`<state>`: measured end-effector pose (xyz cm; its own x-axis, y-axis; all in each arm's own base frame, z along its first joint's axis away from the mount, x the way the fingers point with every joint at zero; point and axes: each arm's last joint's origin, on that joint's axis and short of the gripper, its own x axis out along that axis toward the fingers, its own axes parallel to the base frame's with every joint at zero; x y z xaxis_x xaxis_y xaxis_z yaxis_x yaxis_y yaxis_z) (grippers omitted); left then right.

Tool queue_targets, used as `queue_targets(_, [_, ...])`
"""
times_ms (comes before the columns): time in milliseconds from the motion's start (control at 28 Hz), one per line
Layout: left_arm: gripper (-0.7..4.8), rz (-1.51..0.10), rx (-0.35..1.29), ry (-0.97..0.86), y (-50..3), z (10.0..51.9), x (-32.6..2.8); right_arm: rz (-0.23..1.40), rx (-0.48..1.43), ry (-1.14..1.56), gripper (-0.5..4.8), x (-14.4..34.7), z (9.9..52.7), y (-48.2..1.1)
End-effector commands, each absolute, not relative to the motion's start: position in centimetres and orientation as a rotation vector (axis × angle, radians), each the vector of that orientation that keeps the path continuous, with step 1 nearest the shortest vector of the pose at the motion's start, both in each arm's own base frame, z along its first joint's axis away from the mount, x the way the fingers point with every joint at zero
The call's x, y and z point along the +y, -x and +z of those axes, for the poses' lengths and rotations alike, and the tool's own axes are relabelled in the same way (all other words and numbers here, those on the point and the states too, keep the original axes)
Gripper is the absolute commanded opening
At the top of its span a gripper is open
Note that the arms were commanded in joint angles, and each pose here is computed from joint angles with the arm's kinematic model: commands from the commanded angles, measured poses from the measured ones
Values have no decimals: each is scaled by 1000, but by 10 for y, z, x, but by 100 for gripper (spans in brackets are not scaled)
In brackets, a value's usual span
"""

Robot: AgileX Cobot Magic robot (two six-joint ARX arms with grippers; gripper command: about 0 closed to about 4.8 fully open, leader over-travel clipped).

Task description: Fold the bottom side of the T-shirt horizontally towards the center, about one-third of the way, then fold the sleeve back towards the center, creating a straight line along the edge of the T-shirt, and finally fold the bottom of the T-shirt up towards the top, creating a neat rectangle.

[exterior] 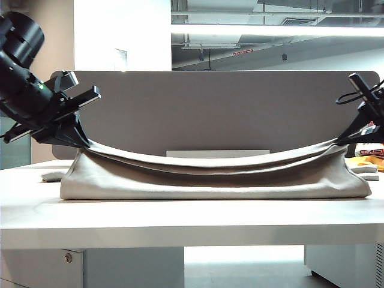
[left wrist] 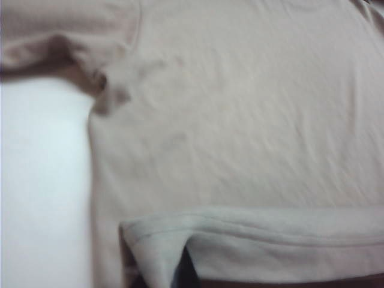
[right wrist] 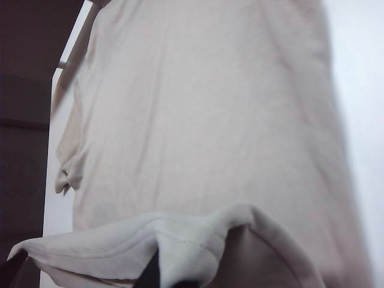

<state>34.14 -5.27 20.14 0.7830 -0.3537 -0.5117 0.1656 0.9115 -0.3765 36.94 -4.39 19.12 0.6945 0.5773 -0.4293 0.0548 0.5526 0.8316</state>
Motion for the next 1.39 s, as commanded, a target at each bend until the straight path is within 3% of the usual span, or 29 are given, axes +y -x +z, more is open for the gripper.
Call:
queue_targets(36, [-6, -286, 578, 303, -355, 206, -54, 377, 740, -931, -3, -39, 194, -384])
queue_targets(250, [-5, -284, 637, 306, -381, 197, -58, 350, 736, -925, 1, -41, 189, -396])
queue_targets(286, [18, -281, 650, 304, -381, 193, -58, 334, 729, -915, 32, -43, 189, -396])
queue_targets(429, [281, -260, 638, 227, -382, 193, -57, 269, 699, -899, 274, -48, 189, -397])
queue_targets(464, [374, -214, 630, 212, -382, 193, -55, 253, 686, -877, 328, -49, 189, -397])
queue_targets(500, [447, -179, 631, 202, -382, 193, -54, 251, 683, -858, 340, -49, 189, -397])
queue_targets(536, [479, -155, 652, 203, -381, 192, -50, 249, 700, -861, 339, -51, 188, -396])
queue_targets(786, [479, -216, 928, 265, -362, 177, -42, 211, 931, -802, 337, -51, 169, -378])
queue_targets(1000, [469, -265, 991, 299, -357, 174, -44, 200, 1020, -788, 310, -48, 163, -370])
queue_targets(1036, [421, -264, 996, 299, -357, 173, -44, 199, 1025, -790, 304, -48, 163, -370])
queue_targets(1143, [343, -269, 997, 296, -357, 173, -46, 202, 1030, -782, 297, -44, 162, -371])
queue_targets(1215, [331, -270, 994, 292, -357, 173, -47, 185, 1027, -756, 245, -39, 162, -372])
queue_targets(1286, [306, -270, 997, 292, -357, 172, -48, 190, 1021, -738, 238, -34, 163, -374])
queue_targets(1322, [235, -270, 1002, 292, -357, 171, -48, 182, 1014, -726, 236, -32, 163, -374])
queue_targets(1393, [173, -270, 1010, 290, -357, 169, -48, 173, 1009, -719, 190, -32, 163, -375])
